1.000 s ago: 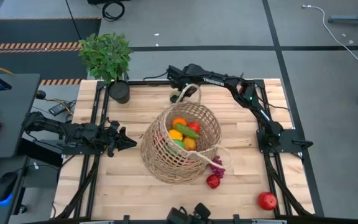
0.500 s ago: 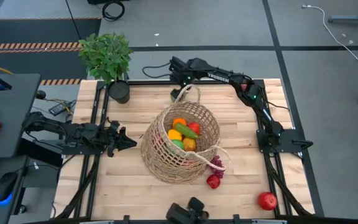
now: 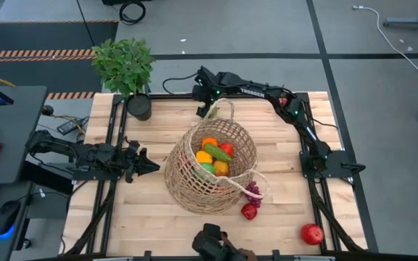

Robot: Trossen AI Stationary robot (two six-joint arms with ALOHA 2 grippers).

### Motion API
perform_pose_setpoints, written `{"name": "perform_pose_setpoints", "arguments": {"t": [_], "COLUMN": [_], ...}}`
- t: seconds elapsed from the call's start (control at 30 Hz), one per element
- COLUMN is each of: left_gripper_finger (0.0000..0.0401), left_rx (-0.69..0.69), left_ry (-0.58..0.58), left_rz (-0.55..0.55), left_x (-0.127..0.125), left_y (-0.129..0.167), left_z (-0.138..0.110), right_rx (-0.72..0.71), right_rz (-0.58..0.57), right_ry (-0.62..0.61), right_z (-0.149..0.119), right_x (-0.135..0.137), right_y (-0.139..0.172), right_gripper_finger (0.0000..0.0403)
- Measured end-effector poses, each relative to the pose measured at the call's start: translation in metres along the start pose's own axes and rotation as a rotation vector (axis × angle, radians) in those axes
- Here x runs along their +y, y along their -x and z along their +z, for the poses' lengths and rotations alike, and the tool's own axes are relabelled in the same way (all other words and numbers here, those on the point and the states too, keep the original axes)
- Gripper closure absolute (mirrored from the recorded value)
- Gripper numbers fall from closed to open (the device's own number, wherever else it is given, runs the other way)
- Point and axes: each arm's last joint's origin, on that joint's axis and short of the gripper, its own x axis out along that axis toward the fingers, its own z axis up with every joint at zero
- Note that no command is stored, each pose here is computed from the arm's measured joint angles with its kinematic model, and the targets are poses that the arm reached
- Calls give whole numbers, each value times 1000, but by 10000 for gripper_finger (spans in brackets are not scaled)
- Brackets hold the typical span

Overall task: Build produce basket
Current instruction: Put the green pear into the brown basket

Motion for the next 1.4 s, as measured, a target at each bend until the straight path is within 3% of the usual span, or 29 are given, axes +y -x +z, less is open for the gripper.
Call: {"name": "perform_pose_setpoints", "arguments": {"t": [0.13, 0.57, 0.9, 1.17, 1.4], "left_gripper_finger": [339, 341, 345, 338, 342], "left_rx": [0, 0, 0, 0, 0], "left_ry": [0, 0, 0, 0, 0], "left_rz": [-1, 0, -1, -1, -1], "left_x": [0, 0, 0, 0, 0], "left_y": [0, 0, 0, 0, 0], "left_z": [0, 0, 0, 0, 0], "right_rx": [-10, 160, 145, 179, 257], "right_rz": [29, 45, 35, 16, 12], "right_ry": [-9, -92, -106, -149, -185], "right_z": [-5, -53, -56, -56, -39], "right_x": [-5, -4, -12, -17, -19], "right_y": [-3, -37, -35, -28, 7], "right_gripper_finger": [51, 55, 118, 115, 116]}}
